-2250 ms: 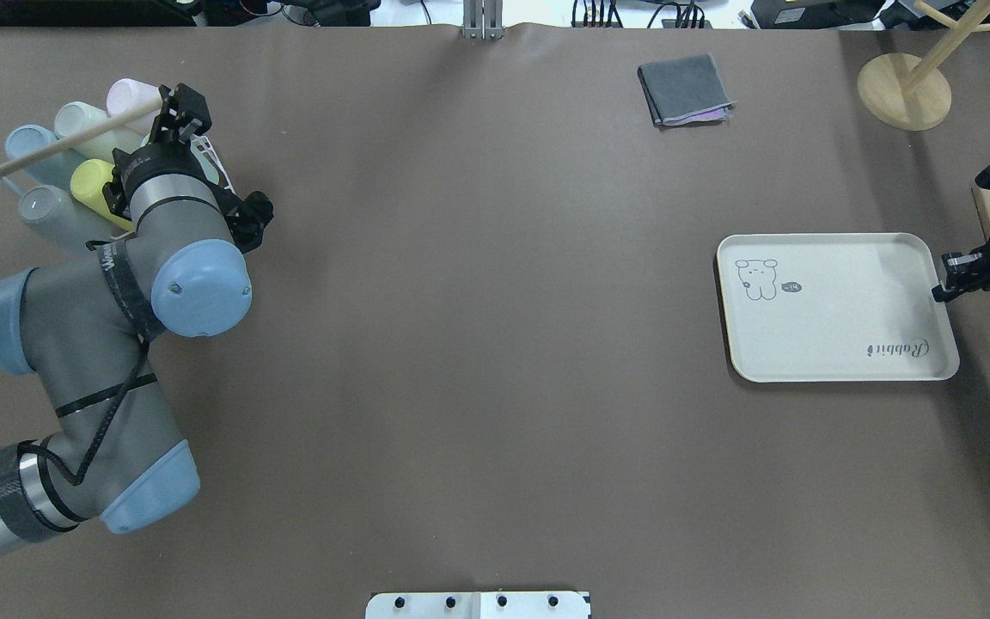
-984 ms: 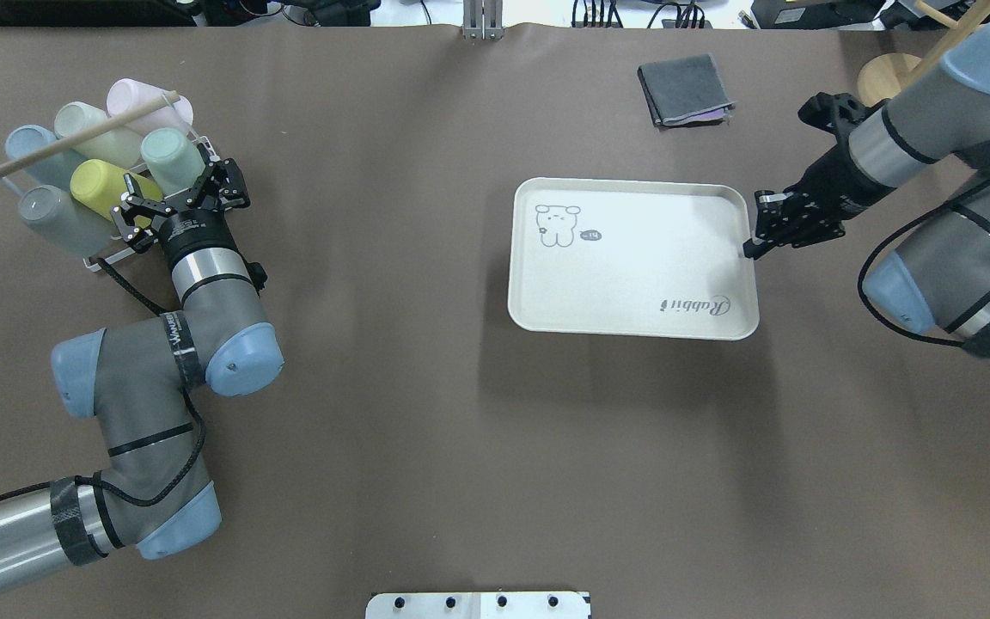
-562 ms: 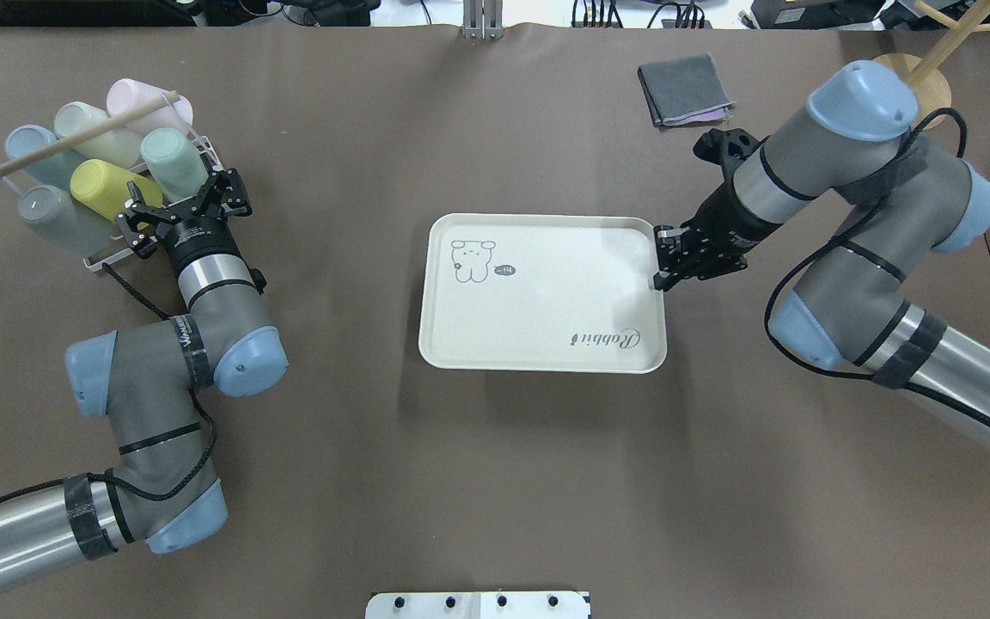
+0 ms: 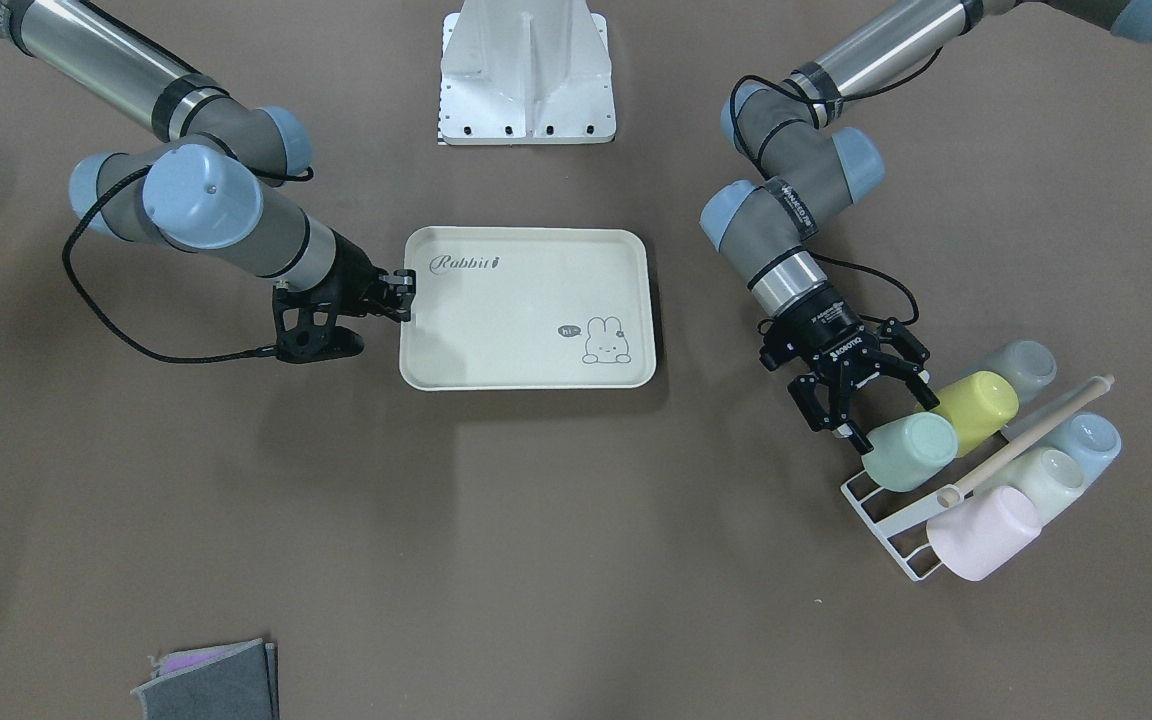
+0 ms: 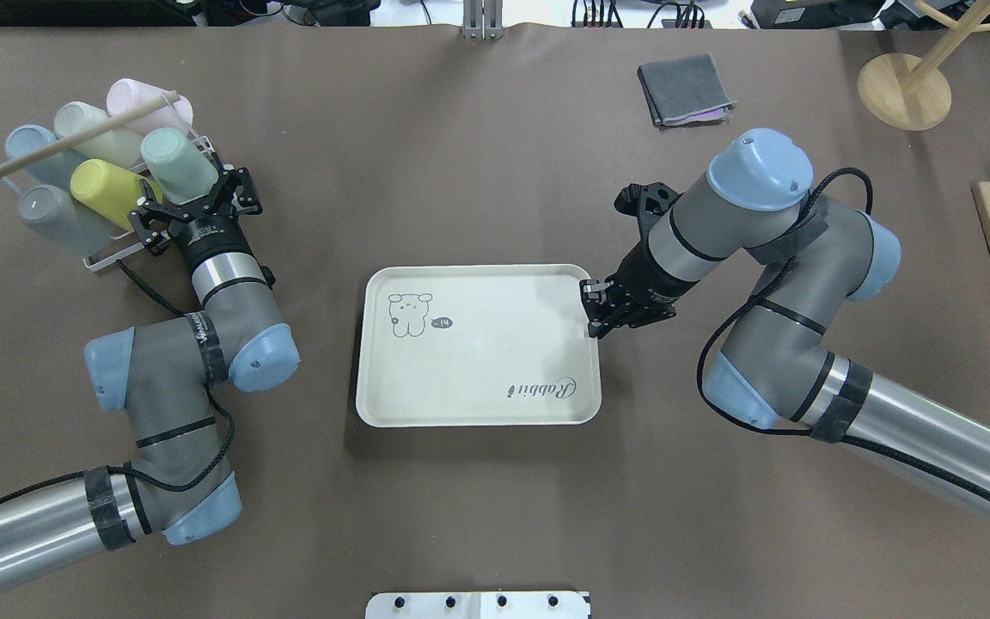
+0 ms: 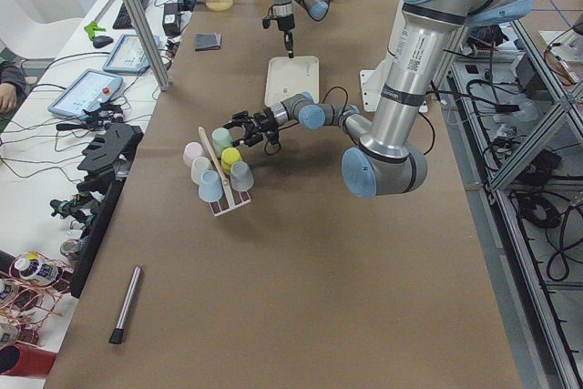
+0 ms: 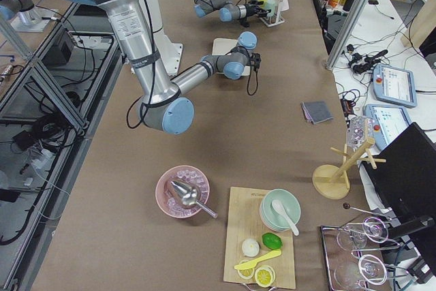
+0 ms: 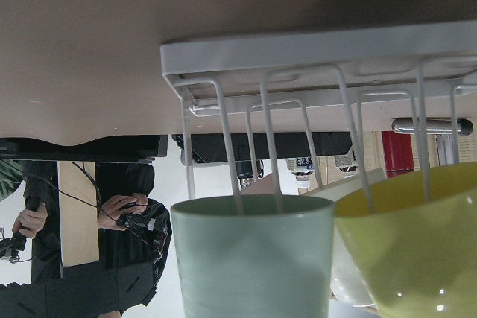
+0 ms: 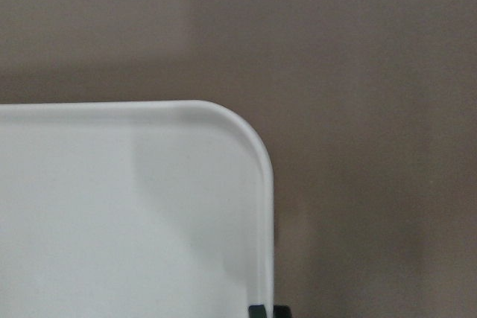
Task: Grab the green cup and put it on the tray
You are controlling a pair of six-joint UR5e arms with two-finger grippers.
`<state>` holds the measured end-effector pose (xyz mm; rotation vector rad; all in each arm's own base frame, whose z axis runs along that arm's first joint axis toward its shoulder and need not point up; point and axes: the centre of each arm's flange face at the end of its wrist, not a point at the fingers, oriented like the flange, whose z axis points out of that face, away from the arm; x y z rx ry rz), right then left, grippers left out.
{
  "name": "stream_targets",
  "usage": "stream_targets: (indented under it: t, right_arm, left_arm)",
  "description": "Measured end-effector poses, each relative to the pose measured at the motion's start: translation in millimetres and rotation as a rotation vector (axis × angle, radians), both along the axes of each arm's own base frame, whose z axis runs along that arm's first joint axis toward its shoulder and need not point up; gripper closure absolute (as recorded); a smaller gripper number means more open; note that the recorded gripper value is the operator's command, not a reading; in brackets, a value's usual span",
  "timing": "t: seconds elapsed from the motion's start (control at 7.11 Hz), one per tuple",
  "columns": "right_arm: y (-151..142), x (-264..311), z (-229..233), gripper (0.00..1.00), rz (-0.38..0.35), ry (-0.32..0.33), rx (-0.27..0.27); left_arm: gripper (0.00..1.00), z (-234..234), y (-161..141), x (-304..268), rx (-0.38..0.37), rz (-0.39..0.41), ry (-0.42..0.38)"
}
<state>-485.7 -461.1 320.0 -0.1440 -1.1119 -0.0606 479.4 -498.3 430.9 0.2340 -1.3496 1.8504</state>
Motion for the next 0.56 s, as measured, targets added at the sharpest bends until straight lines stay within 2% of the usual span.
stream_targets:
  t: [0.28, 0.56]
  right_arm:
    - [20.6, -22.9, -2.7, 1.00, -0.010, 0.011, 0.027]
    - [25.5, -25.2, 5.3, 1.00, -0.011, 0.023, 0.034]
  left_arm:
    - [0.02, 14.0, -4.1, 4.5, 0.011, -0.003, 0.019]
    - [0.02, 16.4, -8.5, 5.5, 0.018, -0.009, 0.024]
